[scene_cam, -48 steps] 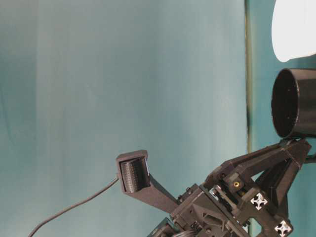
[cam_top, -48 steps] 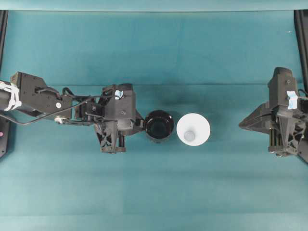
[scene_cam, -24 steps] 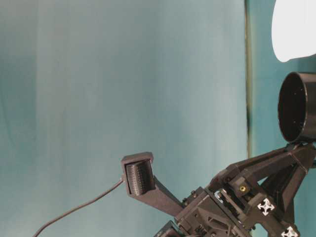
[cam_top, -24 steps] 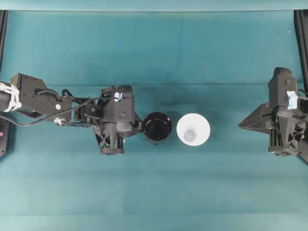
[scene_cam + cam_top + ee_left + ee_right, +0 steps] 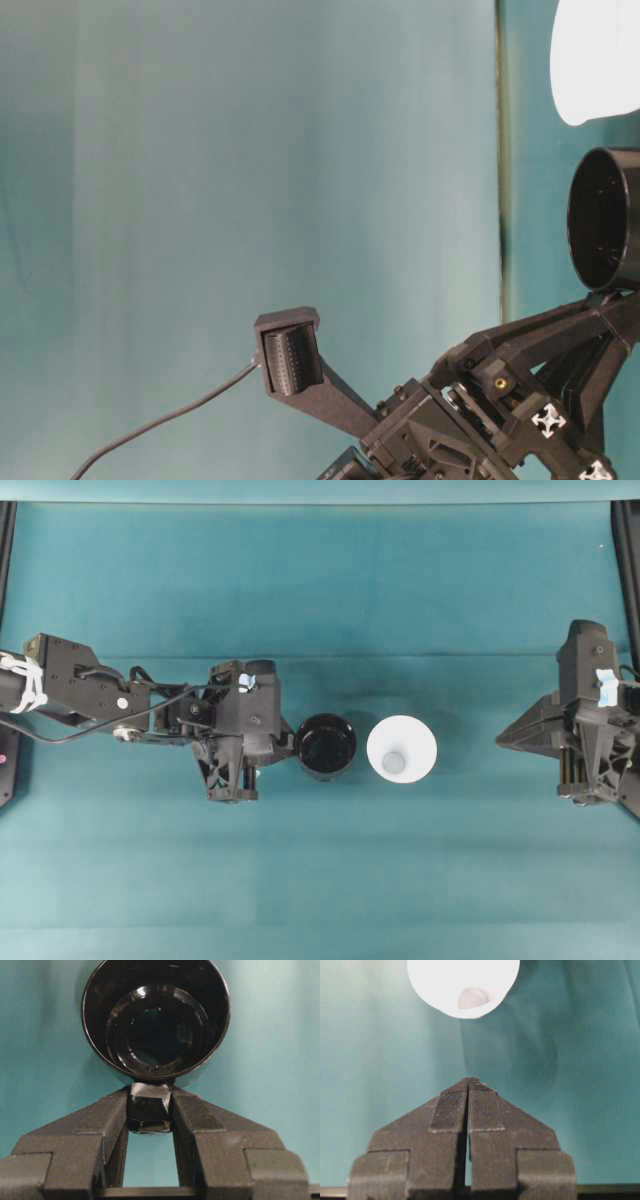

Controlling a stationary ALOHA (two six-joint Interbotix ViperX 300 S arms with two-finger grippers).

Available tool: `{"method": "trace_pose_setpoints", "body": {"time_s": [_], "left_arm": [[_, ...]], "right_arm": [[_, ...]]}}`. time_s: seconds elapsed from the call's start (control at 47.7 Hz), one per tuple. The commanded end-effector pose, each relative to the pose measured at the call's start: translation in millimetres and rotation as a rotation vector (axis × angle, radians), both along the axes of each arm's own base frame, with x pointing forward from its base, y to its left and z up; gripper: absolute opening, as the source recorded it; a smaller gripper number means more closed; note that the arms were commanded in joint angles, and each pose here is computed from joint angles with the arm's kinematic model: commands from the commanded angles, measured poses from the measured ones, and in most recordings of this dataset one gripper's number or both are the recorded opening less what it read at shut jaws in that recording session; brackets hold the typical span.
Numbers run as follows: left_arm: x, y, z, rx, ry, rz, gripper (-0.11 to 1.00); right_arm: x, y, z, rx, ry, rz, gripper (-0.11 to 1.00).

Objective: Put a paper cup into the cup holder on your left arm.

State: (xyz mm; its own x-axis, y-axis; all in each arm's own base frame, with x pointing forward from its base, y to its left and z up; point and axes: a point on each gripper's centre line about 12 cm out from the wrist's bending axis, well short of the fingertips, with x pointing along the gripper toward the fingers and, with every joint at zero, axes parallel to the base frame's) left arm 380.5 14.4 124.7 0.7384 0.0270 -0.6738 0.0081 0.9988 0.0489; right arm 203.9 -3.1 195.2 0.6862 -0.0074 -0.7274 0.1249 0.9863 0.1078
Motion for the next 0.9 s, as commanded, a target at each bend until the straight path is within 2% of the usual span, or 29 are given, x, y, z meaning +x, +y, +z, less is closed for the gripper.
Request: {"method": "trace_pose_setpoints", "body": {"time_s": [0.0,0.797,0.839,0.881], "left_arm": [[4.6,0.7,0.6,0.0,-0.011,0.001,0.3],[7.9,3.3,3.9,0.0,-0.008,0.008,0.3],[7.7,3.3,3.7,-0.001,-0.005,0.009,0.33],[7.7,3.3,4.3,0.0,-0.006,0.008,0.43]], "right_arm": [[4.0,-0.5,6.7,0.005,-0.022,-0.008,-0.01],[4.1,-0.5,6.4,0.005,-0.02,-0.008,-0.01],[3.7,-0.7,6.2,0.006,-0.02,-0.01,-0.01],[3.7,-0.8,6.2,0.005,-0.02,-0.009,-0.01]]}}
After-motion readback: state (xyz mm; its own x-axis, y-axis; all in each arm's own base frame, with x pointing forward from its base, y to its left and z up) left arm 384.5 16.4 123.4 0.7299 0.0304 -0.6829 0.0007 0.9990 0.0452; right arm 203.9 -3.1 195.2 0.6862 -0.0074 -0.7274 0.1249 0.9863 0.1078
